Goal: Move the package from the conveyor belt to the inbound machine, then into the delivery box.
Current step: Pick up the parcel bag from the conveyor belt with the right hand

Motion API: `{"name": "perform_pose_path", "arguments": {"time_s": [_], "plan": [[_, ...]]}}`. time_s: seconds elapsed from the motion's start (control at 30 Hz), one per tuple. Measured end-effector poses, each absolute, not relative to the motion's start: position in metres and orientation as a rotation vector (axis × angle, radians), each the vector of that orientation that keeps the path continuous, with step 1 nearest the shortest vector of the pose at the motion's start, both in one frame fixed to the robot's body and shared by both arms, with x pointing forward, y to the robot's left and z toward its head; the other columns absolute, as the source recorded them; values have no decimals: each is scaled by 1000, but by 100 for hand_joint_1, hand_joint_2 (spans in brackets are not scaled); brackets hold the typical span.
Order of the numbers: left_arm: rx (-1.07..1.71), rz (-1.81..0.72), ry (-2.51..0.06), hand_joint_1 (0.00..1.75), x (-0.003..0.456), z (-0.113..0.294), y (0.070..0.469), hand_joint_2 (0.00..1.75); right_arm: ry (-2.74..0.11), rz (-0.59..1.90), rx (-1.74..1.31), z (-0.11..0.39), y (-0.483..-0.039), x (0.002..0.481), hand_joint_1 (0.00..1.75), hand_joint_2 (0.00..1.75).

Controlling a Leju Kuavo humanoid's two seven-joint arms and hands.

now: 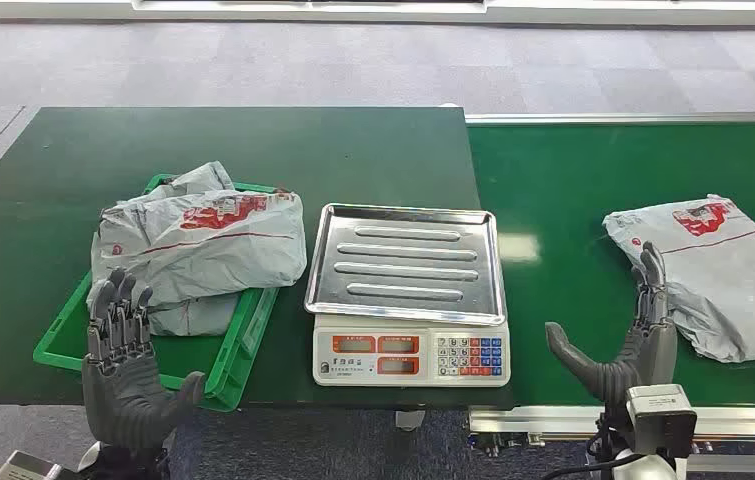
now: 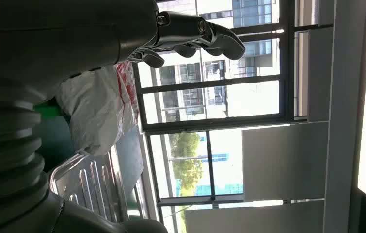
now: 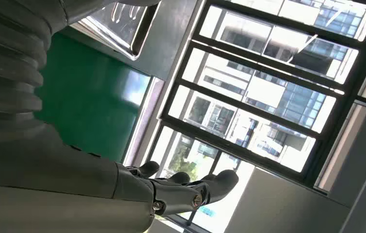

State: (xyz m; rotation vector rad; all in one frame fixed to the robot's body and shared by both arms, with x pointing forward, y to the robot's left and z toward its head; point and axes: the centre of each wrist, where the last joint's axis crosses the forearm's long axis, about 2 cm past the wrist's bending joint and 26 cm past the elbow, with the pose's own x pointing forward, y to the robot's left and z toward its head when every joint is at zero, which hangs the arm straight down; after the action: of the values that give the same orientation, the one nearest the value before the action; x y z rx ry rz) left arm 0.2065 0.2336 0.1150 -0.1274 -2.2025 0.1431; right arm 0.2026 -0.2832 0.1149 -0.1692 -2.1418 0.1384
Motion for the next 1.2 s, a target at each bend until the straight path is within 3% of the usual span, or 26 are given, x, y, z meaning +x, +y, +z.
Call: {"name": "perform_pose_path", "arguments": {"time_s": [0.4, 0.77, 0.97, 1.2], "plan": [[-119, 148, -2202, 0, 207, 117, 233, 175, -2133, 151, -205, 115, -283, 203, 0, 175], [-115, 131, -2204, 0, 208, 118, 231, 175, -1996, 290, -588, 120, -296, 218, 0, 175], [-130, 110, -2230, 0, 220, 124, 229, 175, -1592, 439, -1119, 122, -382, 299, 0, 175], [-142, 120, -2231, 0, 228, 125, 228, 175, -1276, 457, -1220, 131, -455, 348, 0, 175]]}}
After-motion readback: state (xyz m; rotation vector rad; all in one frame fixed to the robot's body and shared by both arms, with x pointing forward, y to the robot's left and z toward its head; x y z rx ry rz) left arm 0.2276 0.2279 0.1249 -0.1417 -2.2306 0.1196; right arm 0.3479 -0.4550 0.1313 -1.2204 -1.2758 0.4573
